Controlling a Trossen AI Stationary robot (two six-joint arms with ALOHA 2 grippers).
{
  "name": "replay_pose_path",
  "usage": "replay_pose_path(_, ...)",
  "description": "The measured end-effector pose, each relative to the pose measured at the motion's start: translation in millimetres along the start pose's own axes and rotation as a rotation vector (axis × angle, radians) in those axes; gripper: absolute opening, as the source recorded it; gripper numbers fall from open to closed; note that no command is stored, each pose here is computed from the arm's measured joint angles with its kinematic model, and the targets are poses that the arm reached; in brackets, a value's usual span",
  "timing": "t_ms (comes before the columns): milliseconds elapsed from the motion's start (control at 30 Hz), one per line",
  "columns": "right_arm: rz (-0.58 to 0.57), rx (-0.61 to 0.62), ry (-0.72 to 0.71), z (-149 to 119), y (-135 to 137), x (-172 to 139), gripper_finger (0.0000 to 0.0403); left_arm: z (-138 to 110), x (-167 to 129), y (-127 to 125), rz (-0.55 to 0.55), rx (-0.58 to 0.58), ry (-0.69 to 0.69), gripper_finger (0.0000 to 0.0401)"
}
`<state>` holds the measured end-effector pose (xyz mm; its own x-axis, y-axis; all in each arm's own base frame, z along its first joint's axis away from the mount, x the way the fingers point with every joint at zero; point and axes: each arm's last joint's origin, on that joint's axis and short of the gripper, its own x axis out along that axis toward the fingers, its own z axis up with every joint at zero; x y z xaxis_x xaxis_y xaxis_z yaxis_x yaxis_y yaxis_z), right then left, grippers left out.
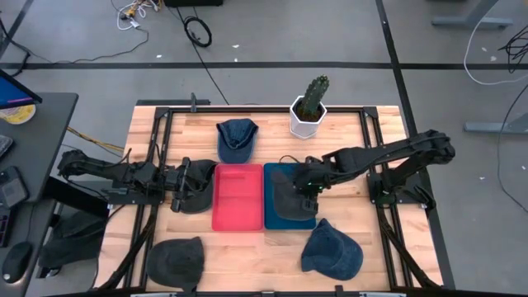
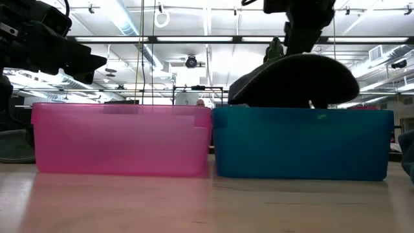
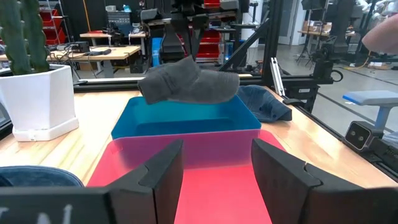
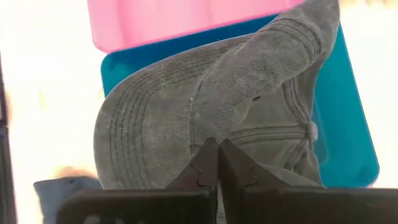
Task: Pick & Place hat
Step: Put the top right gray cap into the blue bin, then put the bottom right dark blue cap into the red bin
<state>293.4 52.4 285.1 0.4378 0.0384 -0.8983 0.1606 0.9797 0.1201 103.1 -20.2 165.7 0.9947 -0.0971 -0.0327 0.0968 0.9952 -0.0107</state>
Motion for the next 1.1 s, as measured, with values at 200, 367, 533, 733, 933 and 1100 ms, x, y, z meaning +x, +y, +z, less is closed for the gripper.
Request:
replay_pose_path(200,-0.054,-0.003,0.045,5.3,-1.7,23.7,0.0000,0.0,0.0,0.0,0.000,0.000,0.000,0.0193)
replay_pose_path(367,-0.062,-0.031,0.063,8.8,-0.7,41.5,0.0009,0.0,0.0,0.0,0.000,0.000,0.000,0.0193)
replay_pose_path(533,-0.062,-0.034,0.066,10.1,-1.1,46.3,0.0046,0.0,0.0,0.0,0.000,0.000,0.000,0.0193)
replay_pose_path(733,-0.066,-0.042,0.061,11.1,-3.7,45.3,0.0099,0.0,0.0,0.0,0.000,0.000,0.000,0.0193)
replay_pose_path(933,-0.047,-0.071,0.084,8.6,-3.8,42.1,0.0146,0.0,0.0,0.0,0.000,0.000,0.000,0.0193)
replay_pose_path(1100,0.003,-0.100,0.097,4.8,-3.3,29.8,0.0159,0.0,0.0,0.0,0.000,0.000,0.000,0.0193)
